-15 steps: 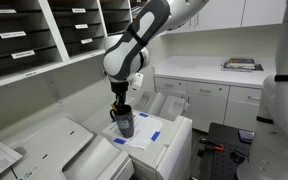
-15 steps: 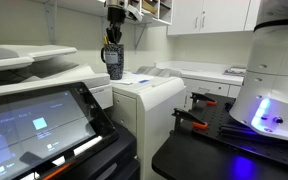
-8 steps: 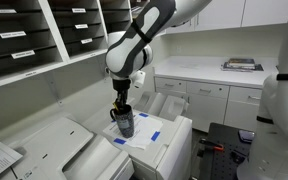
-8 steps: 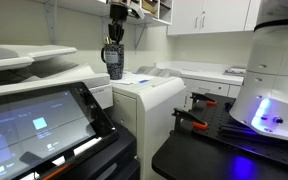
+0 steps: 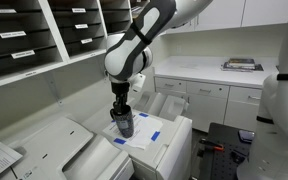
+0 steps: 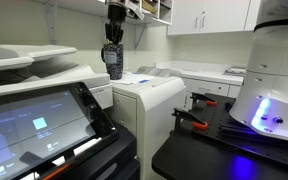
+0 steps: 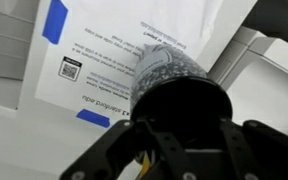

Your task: Remove the marker from the mug cup

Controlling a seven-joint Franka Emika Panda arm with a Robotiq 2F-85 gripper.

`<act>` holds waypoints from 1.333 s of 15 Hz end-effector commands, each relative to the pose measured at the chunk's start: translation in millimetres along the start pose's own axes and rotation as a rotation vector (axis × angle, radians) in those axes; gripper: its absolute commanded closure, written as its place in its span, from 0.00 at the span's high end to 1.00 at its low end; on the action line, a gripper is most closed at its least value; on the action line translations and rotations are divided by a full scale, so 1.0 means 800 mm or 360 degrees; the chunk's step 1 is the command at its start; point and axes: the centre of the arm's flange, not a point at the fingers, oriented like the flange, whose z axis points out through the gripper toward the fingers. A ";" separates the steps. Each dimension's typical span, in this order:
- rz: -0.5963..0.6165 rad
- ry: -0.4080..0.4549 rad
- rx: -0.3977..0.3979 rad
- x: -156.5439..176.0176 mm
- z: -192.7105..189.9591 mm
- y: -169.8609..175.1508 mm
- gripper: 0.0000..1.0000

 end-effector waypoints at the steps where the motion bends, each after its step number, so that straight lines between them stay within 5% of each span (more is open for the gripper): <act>1: 0.0137 0.0051 -0.0039 -0.004 0.002 -0.015 0.39; 10: 0.0425 0.0170 -0.0119 -0.011 0.016 -0.028 0.33; 17: 0.0432 0.0269 -0.0188 -0.016 0.016 -0.029 0.06; 20: 0.0417 0.0274 -0.0194 -0.021 0.011 -0.031 0.05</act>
